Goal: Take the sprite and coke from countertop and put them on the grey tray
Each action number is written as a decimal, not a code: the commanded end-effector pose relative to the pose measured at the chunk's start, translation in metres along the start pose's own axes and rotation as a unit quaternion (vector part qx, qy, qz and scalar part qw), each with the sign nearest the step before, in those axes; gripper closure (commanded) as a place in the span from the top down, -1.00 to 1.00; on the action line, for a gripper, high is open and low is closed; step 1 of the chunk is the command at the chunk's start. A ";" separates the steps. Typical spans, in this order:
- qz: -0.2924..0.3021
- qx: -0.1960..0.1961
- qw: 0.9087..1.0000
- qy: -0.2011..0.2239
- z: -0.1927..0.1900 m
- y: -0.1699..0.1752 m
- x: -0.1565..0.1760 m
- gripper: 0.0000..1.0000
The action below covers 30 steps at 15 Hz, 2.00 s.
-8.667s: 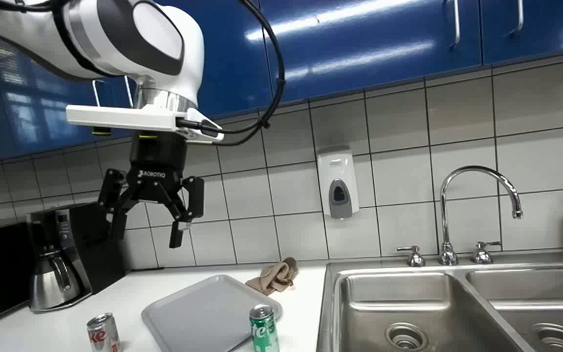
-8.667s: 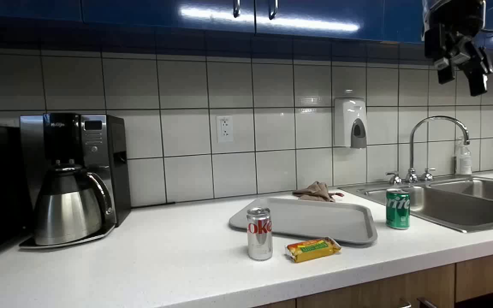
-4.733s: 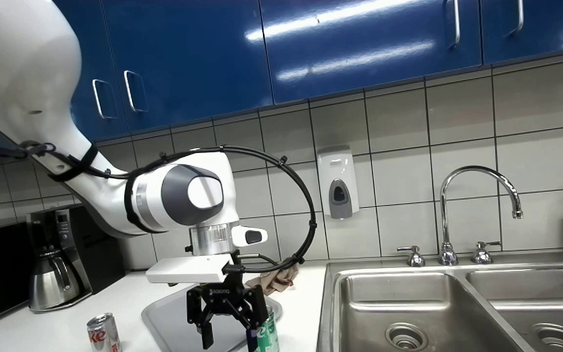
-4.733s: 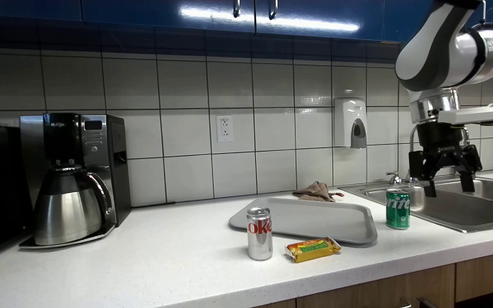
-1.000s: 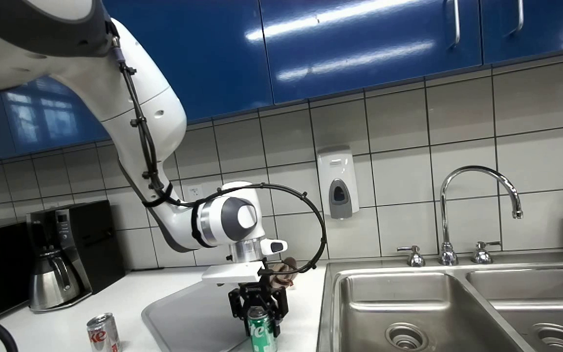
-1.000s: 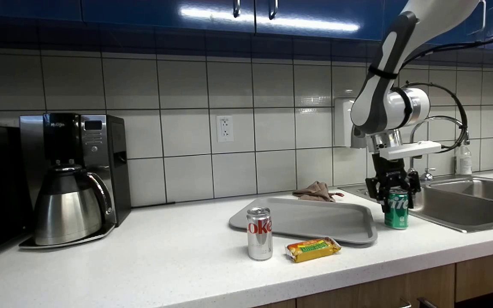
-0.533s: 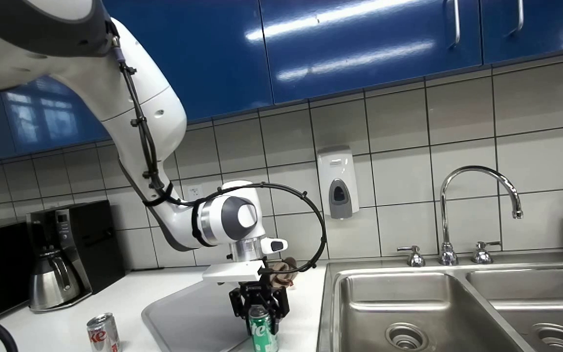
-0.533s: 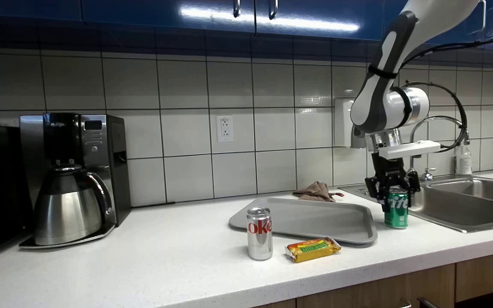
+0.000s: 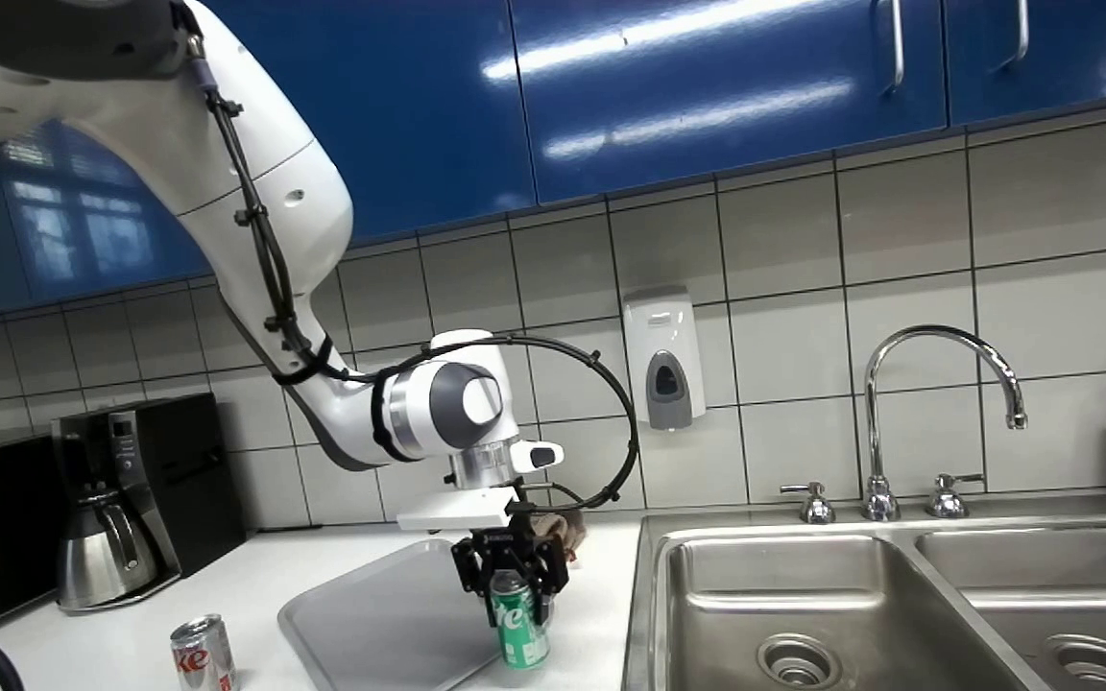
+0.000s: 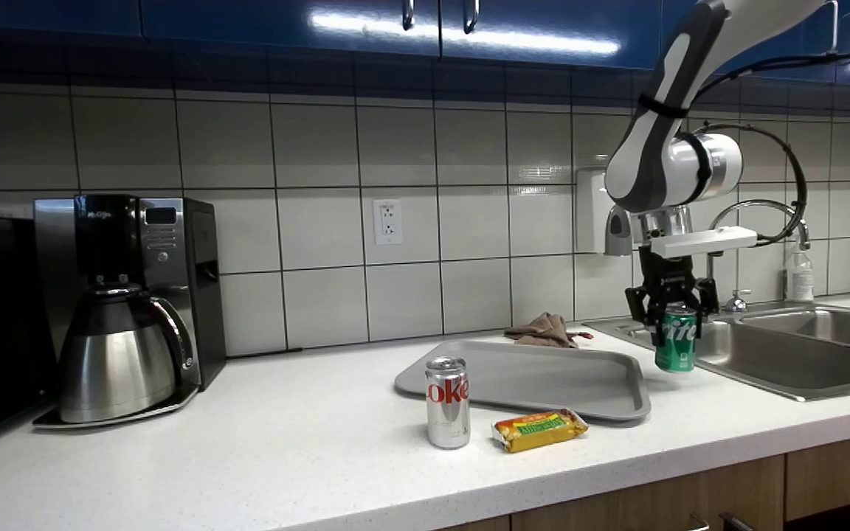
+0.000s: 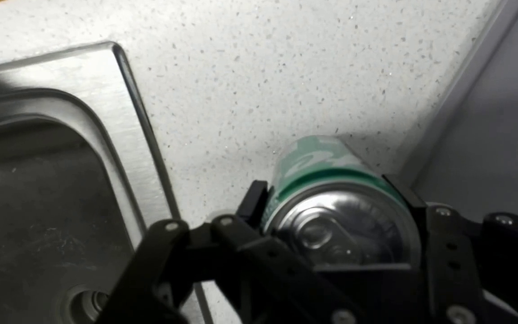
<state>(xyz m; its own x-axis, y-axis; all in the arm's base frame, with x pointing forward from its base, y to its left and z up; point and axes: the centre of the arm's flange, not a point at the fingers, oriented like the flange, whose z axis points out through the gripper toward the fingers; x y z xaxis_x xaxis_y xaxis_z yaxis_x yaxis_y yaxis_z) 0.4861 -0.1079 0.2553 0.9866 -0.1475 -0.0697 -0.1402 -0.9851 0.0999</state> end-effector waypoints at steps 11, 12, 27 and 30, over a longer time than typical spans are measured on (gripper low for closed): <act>-0.009 0.020 0.999 0.036 -0.046 -0.030 0.002 -0.17; -0.013 0.021 0.999 0.037 -0.047 -0.035 0.003 -0.17; -0.071 0.019 0.997 0.034 -0.037 -0.101 0.023 -0.17; -0.080 0.015 0.996 0.029 -0.029 -0.110 0.024 -0.17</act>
<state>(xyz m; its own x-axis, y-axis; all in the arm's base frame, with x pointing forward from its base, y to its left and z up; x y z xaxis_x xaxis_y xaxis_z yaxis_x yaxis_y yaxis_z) 0.5173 -0.0085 0.2711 0.9997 0.0079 -0.0221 0.0091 -0.9985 0.0534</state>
